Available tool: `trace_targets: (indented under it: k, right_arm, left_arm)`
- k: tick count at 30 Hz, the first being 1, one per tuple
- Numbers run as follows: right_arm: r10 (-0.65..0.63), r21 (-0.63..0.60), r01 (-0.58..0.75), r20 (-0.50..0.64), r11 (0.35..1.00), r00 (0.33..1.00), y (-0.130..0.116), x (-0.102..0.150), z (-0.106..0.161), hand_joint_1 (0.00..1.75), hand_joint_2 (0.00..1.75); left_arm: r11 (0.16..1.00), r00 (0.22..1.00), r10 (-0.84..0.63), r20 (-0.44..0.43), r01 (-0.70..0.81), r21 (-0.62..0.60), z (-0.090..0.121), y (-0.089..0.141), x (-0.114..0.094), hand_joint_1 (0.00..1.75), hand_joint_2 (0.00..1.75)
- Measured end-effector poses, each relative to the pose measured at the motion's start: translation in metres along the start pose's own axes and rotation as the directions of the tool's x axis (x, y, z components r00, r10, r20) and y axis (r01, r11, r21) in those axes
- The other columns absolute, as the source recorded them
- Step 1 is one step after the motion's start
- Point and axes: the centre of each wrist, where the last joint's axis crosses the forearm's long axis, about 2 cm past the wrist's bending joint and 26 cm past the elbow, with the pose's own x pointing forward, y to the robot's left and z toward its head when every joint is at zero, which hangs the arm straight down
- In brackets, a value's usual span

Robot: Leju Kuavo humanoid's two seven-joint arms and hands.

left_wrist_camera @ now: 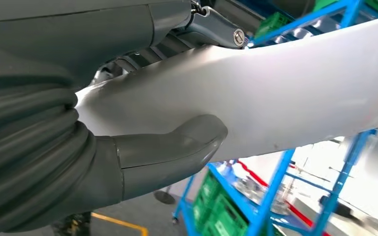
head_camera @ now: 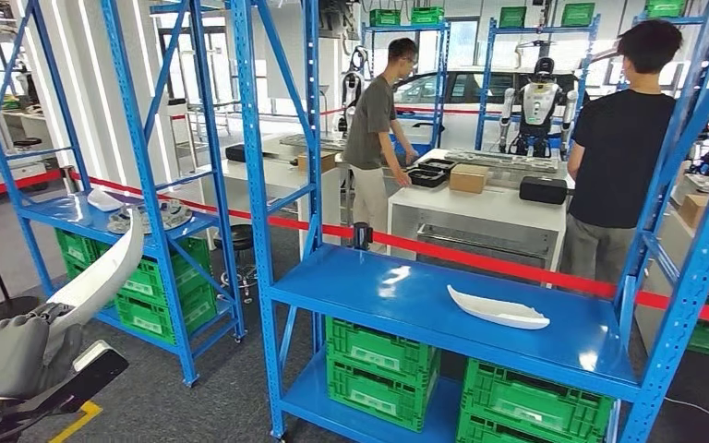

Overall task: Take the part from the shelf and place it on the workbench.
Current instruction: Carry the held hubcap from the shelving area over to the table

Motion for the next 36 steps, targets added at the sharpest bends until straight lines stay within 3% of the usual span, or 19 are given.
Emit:
trace_targets:
  k: [36]
  right_arm:
    - [0.012, -0.002, -0.012, 0.007, 1.0, 1.0, 0.004, 0.0, 0.001, 0.0, 0.0]
  left_arm:
    - [1.0, 0.999, -0.001, -0.033, 0.001, -0.011, 0.016, -0.005, -0.015, 1.57, 1.75]
